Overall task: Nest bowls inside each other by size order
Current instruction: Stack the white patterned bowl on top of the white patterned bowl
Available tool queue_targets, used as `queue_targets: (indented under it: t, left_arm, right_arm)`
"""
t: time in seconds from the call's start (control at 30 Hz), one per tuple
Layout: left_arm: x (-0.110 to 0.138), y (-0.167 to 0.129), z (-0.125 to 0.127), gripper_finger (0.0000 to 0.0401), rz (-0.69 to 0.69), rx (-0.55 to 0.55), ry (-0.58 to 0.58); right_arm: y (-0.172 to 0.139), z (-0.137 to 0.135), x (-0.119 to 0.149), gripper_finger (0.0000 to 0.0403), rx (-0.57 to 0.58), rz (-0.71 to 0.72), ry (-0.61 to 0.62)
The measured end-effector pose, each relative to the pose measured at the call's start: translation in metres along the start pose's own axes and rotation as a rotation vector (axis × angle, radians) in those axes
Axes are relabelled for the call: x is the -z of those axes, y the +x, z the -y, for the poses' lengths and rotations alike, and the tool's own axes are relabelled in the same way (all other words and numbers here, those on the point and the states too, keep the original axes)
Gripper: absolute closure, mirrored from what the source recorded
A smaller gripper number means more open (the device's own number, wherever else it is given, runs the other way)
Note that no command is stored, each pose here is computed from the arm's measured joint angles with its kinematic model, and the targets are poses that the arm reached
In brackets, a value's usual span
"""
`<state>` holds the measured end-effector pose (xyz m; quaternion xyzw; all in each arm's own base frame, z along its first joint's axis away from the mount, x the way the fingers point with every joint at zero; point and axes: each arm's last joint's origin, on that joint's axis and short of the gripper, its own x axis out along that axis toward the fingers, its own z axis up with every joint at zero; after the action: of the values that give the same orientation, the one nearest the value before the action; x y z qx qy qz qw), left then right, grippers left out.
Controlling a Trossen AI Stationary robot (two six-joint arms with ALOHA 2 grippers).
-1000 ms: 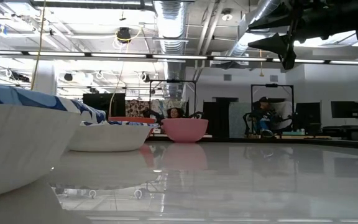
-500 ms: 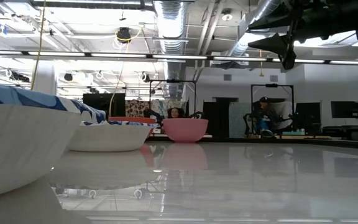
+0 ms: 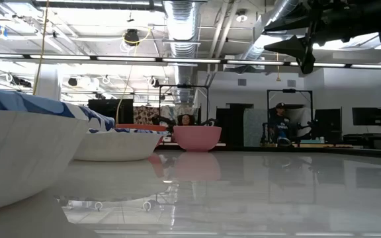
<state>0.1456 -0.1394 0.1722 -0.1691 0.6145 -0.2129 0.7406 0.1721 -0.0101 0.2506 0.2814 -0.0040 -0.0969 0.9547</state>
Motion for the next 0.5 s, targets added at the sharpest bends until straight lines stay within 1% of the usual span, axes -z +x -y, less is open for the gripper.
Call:
queue_targets:
  t: [0.27, 0.5]
  left_arm:
    - [0.0007, -0.0002, 0.001, 0.0399, -0.028, 0.03, -0.05]
    - [-0.0058, -0.0064, 0.0094, 0.0399, -0.006, 0.051, -0.103]
  right_arm:
    - [0.0, 0.0001, 0.0001, 0.0196, 0.001, 0.0, 0.0]
    - [0.0, 0.0005, -0.0003, 0.0196, 0.003, 0.002, -0.002]
